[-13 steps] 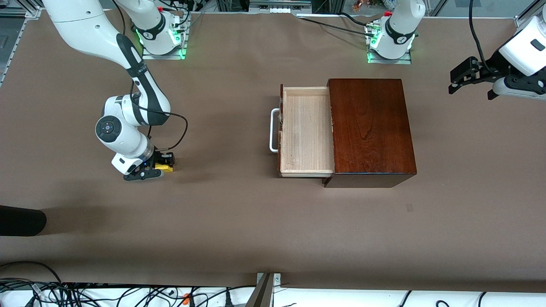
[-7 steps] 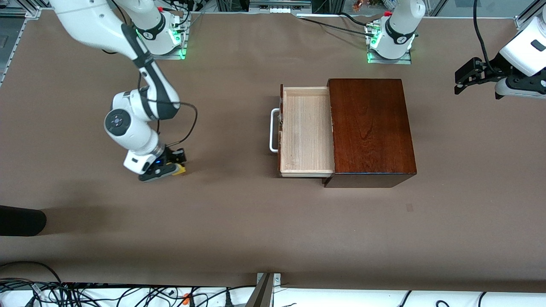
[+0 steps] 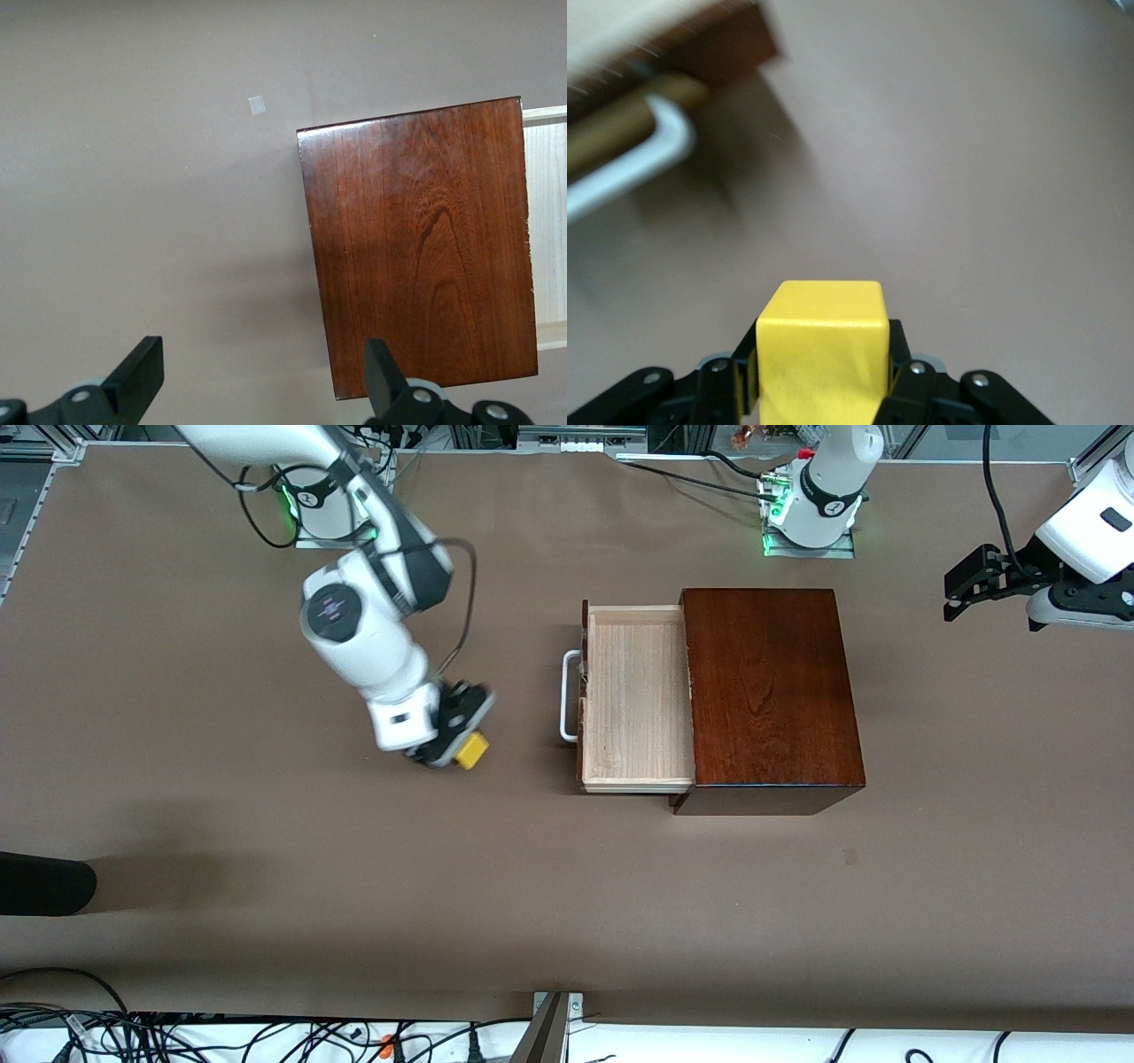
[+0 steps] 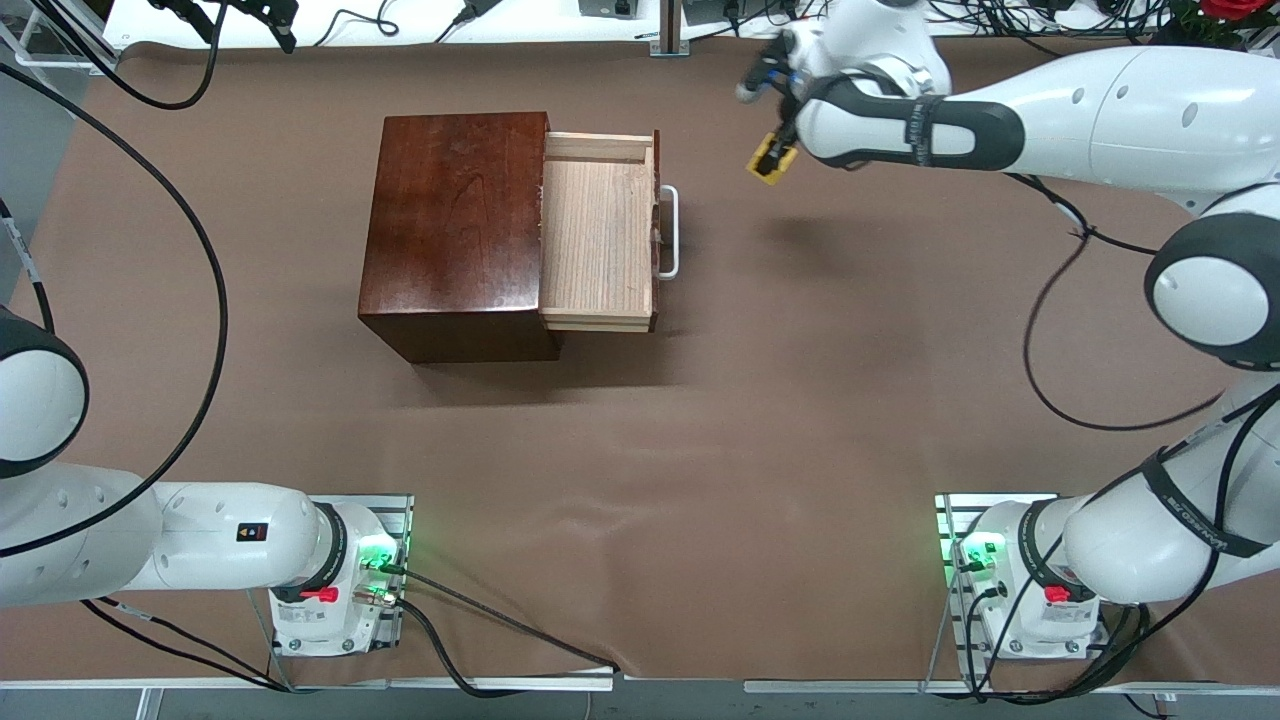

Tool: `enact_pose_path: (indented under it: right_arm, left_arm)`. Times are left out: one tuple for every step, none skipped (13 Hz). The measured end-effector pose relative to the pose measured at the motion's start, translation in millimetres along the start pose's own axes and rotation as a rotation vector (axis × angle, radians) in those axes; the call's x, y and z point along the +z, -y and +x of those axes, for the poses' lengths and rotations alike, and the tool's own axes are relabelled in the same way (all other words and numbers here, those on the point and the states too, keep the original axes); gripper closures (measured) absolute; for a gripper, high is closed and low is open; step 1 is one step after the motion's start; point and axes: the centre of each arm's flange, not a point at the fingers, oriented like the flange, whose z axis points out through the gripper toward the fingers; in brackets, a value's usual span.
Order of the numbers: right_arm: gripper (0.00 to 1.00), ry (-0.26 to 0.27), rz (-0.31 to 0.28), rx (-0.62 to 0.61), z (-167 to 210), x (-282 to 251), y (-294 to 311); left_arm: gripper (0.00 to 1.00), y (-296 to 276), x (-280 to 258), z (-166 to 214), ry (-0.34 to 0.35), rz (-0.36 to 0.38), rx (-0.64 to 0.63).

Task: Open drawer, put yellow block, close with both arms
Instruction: 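Carry the yellow cube with the right gripper over the open drawer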

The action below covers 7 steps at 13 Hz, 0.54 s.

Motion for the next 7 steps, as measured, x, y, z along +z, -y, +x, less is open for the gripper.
enact_pose_path:
  right_arm:
    - [0.44,0.021,0.0,-0.061,23.6,-13.8,20.7]
    - [0.44,0.033,0.003,-0.114,45.5,-25.2,42.8]
    - [0.44,0.039,0.009,-0.165,66.0,-32.9,68.9]
    - [0.44,0.036,0.012,-0.211,83.1,-36.6,94.3]
    - [0.44,0.029,0.016,-0.248,96.2,-37.1,116.4]
    - [0.44,0.026,0.022,-0.274,104.8,-34.1,133.4]
    - [0.44,0.024,0.027,-0.292,110.3,-30.7,145.7]
  left_arm:
    - [0.0,0.0,-0.1,0.0,0.0,0.0,0.0]
    - [0.0,0.2,-0.2,0.0,-0.001,0.0,0.0]
    - [0.0,0.2,-0.5,0.1,-0.002,0.0,0.0]
    - [0.0,0.2,-1.2,0.1,-0.003,0.0,0.0]
    - [0.0,0.0,-2.0,0.1,-0.005,0.0,0.0]
    - [0.0,-0.1,-2.5,0.1,-0.006,0.0,0.0]
    - [0.0,-0.1,-2.6,0.1,-0.006,0.0,0.0]
